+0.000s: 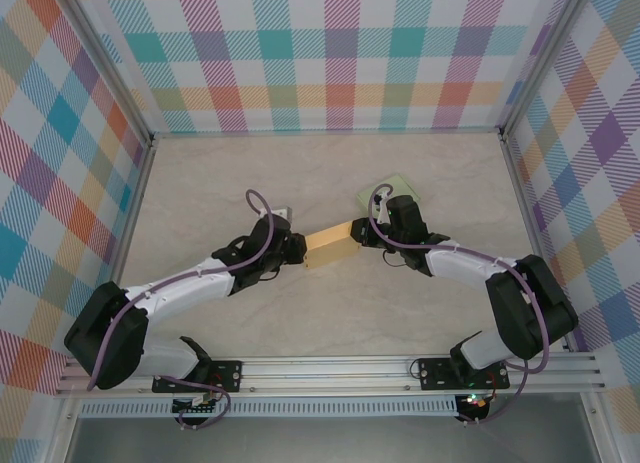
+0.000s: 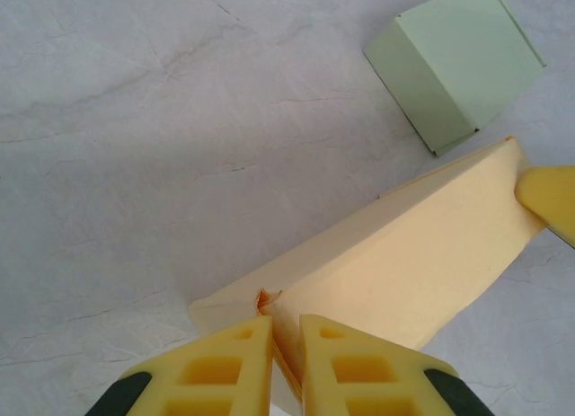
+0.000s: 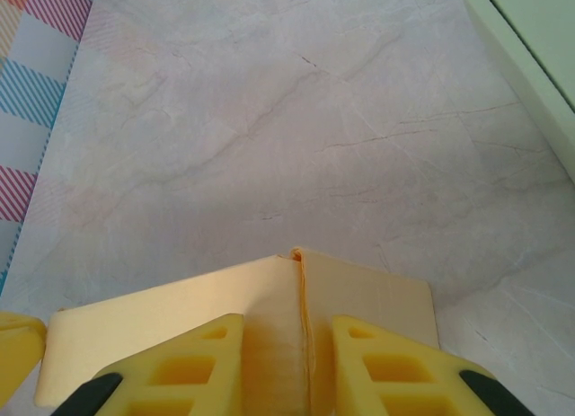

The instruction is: Fold the paper box

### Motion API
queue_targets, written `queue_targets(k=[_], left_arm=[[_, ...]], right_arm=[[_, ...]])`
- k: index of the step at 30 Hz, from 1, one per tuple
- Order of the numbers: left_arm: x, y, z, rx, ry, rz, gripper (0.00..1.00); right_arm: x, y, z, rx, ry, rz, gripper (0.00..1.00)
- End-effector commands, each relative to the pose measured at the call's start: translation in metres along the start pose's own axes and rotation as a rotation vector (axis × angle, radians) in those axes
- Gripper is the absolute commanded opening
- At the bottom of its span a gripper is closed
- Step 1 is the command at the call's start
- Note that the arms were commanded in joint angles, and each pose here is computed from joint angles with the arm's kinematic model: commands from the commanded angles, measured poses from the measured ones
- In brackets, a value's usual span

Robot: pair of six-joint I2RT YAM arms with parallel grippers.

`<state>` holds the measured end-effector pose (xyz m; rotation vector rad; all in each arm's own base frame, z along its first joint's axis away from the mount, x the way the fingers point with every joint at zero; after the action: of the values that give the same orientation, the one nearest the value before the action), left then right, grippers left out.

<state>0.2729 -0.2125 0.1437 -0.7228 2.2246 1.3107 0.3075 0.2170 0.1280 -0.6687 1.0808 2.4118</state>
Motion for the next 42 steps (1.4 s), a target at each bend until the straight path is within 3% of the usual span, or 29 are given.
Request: queue_targets(k=[1, 10, 15, 21, 25, 27, 34, 38, 42], left_arm=[[0.047, -0.007, 0.043, -0.138, 0.019, 0.167, 0.15], [0.058, 0.000, 0.059, -0.212, 0.000, 0.197, 0.15], [0.024, 0.017, 0.039, -0.174, -0.062, 0.106, 0.22], [-0.042, 0.052, -0.004, -0.090, -0.210, -0.088, 0.52], [-0.063, 0.062, -0.033, 0.011, -0.401, -0.129, 0.76], [-0.063, 0.056, -0.044, 0.058, -0.523, -0.112, 0.81], [-0.037, 0.012, -0.055, 0.118, -0.929, 0.023, 0.83], [-0.026, -0.007, -0.057, 0.139, -1.020, 0.080, 0.85], [-0.011, -0.026, -0.056, 0.148, -1.075, 0.217, 0.85]], right_arm=[[0.062, -0.006, -0.049, 0.197, -0.064, 0.221, 0.26], [0.062, -0.005, -0.048, 0.201, -0.068, 0.224, 0.26], [0.062, -0.006, -0.046, 0.191, -0.068, 0.227, 0.26], [0.058, -0.005, -0.042, 0.189, -0.059, 0.225, 0.27], [0.054, -0.004, -0.037, 0.184, -0.048, 0.220, 0.28], [0.053, -0.004, -0.036, 0.183, -0.045, 0.220, 0.29], [0.050, -0.001, -0.031, 0.180, -0.039, 0.217, 0.30], [0.047, 0.000, -0.030, 0.179, -0.037, 0.216, 0.30], [0.046, 0.001, -0.028, 0.176, -0.034, 0.214, 0.30]])
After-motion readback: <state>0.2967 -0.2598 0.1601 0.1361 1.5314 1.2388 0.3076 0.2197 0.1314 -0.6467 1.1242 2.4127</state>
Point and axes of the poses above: each hand's point on the last joint's axis, 136 mm out from that joint toward the fingers, its own y axis back along the fingers, its own z axis along the line the jaws close on, x = y × z, the point moved 4 cm from there along y, back along the fingers, and after that the axes turned 1 degree about y, right-handed, at the moved point
